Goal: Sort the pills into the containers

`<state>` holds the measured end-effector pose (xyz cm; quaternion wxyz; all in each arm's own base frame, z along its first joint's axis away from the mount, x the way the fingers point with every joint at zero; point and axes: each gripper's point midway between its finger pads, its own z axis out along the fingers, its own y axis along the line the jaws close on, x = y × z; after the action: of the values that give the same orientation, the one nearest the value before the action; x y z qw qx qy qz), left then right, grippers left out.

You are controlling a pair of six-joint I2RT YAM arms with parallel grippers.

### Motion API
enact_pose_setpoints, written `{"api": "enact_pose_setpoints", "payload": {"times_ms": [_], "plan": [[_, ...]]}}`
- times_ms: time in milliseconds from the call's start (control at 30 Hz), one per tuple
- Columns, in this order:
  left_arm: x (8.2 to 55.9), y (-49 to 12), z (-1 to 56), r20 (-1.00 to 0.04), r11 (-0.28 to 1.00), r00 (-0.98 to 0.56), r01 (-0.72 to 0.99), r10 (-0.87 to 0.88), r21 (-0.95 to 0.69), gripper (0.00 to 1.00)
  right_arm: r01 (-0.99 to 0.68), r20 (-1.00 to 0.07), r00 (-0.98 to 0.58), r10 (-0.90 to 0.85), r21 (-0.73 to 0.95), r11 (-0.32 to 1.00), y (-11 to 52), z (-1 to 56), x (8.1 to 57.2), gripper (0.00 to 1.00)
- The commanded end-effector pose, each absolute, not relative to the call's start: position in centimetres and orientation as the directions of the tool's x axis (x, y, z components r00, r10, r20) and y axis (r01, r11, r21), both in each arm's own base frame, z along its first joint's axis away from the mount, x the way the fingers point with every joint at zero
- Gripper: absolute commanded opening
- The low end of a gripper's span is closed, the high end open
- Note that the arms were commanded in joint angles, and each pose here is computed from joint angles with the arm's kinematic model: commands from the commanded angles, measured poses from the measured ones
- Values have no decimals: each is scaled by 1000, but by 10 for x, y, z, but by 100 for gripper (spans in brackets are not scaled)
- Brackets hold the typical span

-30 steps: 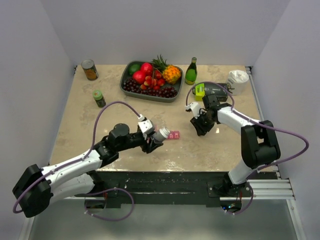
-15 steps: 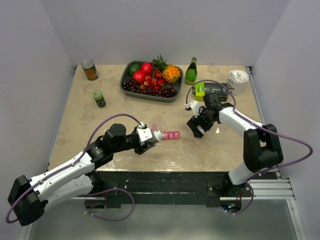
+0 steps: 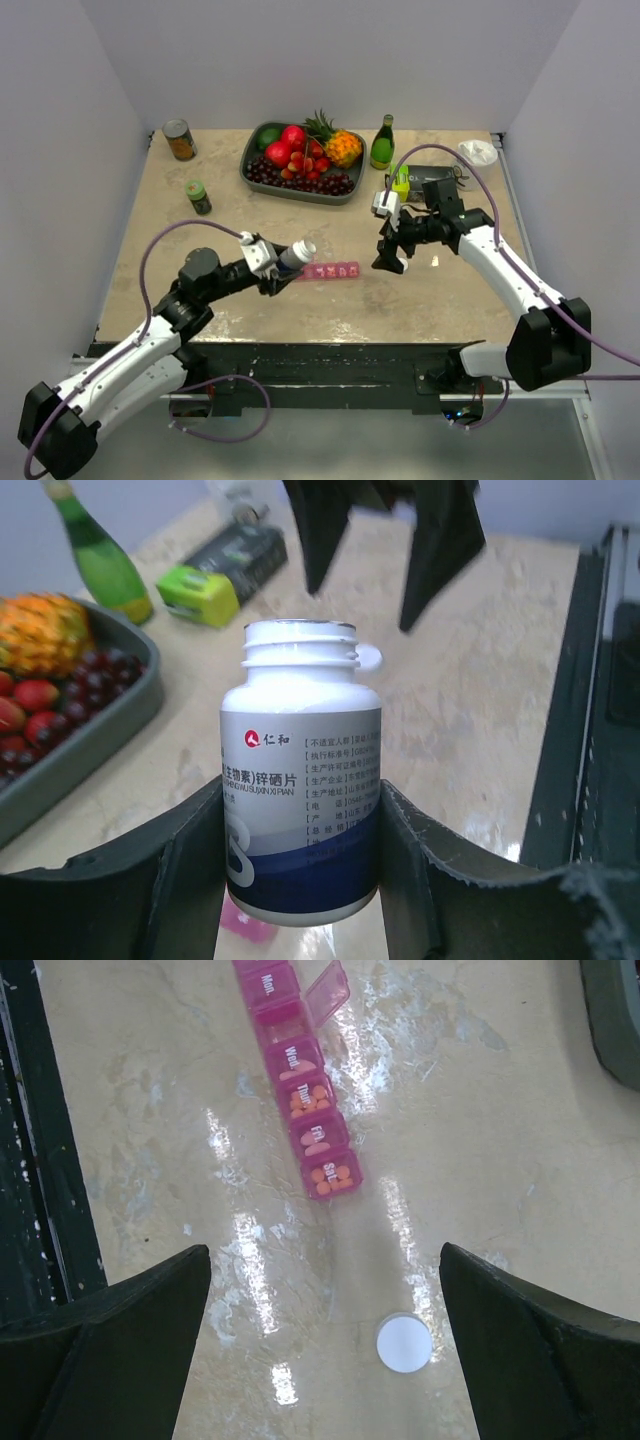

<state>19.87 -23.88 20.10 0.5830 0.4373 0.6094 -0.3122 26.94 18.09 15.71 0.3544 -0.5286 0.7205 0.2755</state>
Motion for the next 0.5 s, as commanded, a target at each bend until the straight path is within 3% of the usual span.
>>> {"api": "enact_pose_setpoints", "payload": {"times_ms": [0, 133, 267, 300, 367, 400, 433, 467], "plan": [[217, -235, 325, -943, 493, 225, 866, -246, 78, 0, -969, -830, -171, -532, 42, 245, 189, 157, 263, 99], [260, -203, 407, -838, 582, 268, 810, -474, -70, 0, -964, -831, -176, -528, 37, 263, 187, 157, 265, 99], [272, -153, 471, -633, 603, 412, 790, -656, -111, 0, -962, -835, -171, -523, 28, 271, 185, 160, 264, 99], [270, -153, 473, -618, 605, 435, 792, -655, -84, 0, -962, -837, -169, -520, 27, 270, 185, 160, 264, 99], [227, -181, 484, -604, 564, 511, 817, -612, 119, 0, -963, -841, -164, -516, 24, 267, 185, 161, 261, 99], [219, -192, 488, -594, 613, 607, 756, -528, 228, 0, -963, -842, -162, -514, 21, 268, 184, 162, 261, 99], [214, -226, 468, -699, 538, 509, 817, -502, 208, 0, -964, -844, -157, -513, 18, 265, 184, 162, 260, 99], [204, -225, 474, -688, 547, 524, 809, -502, 217, 0, -964, -844, -155, -513, 17, 264, 184, 162, 261, 99]]}}
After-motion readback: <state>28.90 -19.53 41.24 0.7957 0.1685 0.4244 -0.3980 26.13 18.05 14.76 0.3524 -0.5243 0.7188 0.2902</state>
